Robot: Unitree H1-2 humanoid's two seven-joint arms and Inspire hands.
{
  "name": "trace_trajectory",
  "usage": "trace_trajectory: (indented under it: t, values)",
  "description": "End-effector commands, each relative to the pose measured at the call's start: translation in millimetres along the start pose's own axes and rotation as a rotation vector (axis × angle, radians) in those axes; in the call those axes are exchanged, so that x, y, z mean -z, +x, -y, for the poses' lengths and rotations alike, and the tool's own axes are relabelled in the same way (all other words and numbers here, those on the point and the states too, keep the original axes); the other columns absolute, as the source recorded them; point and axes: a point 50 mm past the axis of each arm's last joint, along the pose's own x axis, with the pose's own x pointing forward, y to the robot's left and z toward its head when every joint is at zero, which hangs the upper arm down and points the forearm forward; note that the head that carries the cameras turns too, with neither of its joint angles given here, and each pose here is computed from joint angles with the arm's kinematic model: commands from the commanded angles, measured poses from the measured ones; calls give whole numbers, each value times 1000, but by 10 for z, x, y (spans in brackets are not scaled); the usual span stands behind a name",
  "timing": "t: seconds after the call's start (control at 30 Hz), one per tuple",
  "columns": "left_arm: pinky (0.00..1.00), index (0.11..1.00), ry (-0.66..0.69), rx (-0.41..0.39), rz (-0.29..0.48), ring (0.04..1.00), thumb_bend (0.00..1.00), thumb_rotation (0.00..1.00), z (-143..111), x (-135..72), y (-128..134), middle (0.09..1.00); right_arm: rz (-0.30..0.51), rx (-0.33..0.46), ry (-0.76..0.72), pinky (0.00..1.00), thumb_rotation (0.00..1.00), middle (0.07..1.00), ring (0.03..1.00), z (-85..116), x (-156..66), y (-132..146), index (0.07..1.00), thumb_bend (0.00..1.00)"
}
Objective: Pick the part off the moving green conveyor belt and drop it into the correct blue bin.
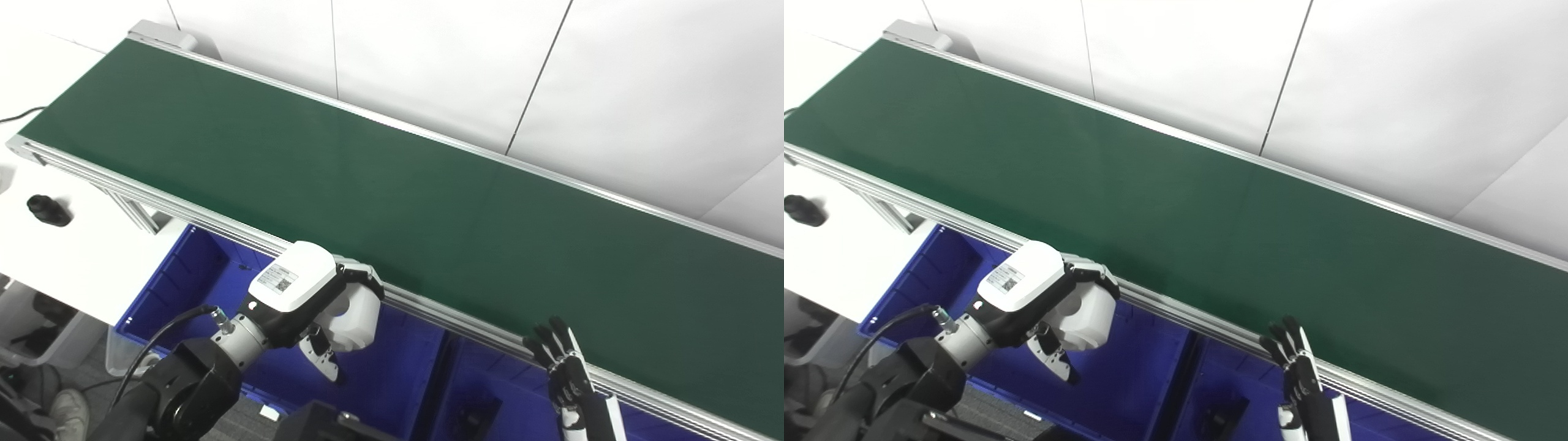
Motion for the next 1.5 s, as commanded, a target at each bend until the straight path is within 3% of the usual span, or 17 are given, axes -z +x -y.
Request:
trace_trajectory:
  t: [0.0, 0.07, 0.1, 0.17, 0.23, 0.33, 0.47, 0.5, 0.6, 0.73, 0.77, 0.87, 1.03, 1.1, 1.17, 1.3, 1.47]
  values:
    - [961, 994, 8, -69, 67, 989, 1000, 653, -101, -26, -10, 993, 21, -10, 7, 960, 923, 917, 877, -9, -67, 15, 964, 863]
    - [941, 957, 8, -149, 105, 992, 1000, 642, -105, -49, -7, 975, 22, -11, 6, 958, 926, 916, 875, -6, -77, 14, 966, 863]
    - [878, 854, -10, -185, 113, 943, 999, 610, -108, -72, -12, 901, 22, -12, 7, 959, 927, 916, 876, -4, -80, 14, 965, 862]
    - [669, 560, -50, -257, 127, 723, 805, 479, -135, -147, -40, 706, 23, -13, 6, 963, 927, 917, 878, 1, -82, 11, 965, 866]
    - [572, 466, -132, -353, 161, 626, 764, 386, -190, -265, -77, 603, 25, -15, 3, 964, 929, 919, 879, 10, -81, 8, 970, 863]
    - [540, 519, -247, -443, 217, 612, 835, 410, -284, -408, -106, 593, 25, -13, 0, 960, 929, 917, 877, 18, -79, 7, 970, 859]
    - [557, 750, -278, -446, 270, 658, 983, 547, -424, -517, -117, 703, 23, -12, -3, 955, 930, 914, 872, 19, -87, 9, 966, 857]
    - [607, 898, -282, -427, 285, 749, 994, 584, -454, -528, -115, 833, 24, -13, -2, 957, 929, 914, 873, 20, -90, 9, 967, 857]
    - [760, 994, -315, -368, 303, 946, 1000, 577, -507, -557, -112, 988, 24, -13, -2, 960, 926, 915, 875, 22, -89, 7, 966, 854]
    - [775, 1000, -387, -373, 271, 973, 1000, 531, -471, -549, -132, 999, 20, -14, 1, 967, 925, 918, 880, 25, -89, 5, 966, 855]
    - [769, 1000, -402, -433, 254, 965, 1000, 519, -406, -550, -127, 1000, 22, -14, -2, 970, 924, 919, 880, 27, -91, 5, 967, 856]
    - [593, 777, -465, -538, 233, 735, 893, 270, -262, -543, -109, 785, 25, -14, -6, 962, 929, 918, 877, 31, -91, 5, 969, 852]
    - [543, 677, -546, -568, 223, 650, 906, 279, -186, -502, -89, 687, 23, -16, -8, 956, 930, 919, 878, 46, -90, -4, 970, 856]
    - [596, 794, -534, -523, 210, 714, 982, 369, -186, -483, -107, 779, 24, -15, -6, 955, 929, 918, 876, 45, -92, -4, 970, 854]
    - [749, 963, -496, -439, 194, 877, 999, 534, -202, -453, -128, 948, 22, -15, -1, 959, 925, 917, 873, 43, -95, -6, 969, 854]
    - [912, 998, -508, -304, 169, 990, 1000, 581, -278, -457, -131, 997, 21, -16, -1, 966, 925, 917, 877, 48, -96, -13, 969, 854]
    - [938, 1000, -571, -290, 183, 1000, 1000, 565, -288, -490, -115, 1000, 20, -15, -2, 966, 924, 918, 877, 51, -100, -21, 972, 854]
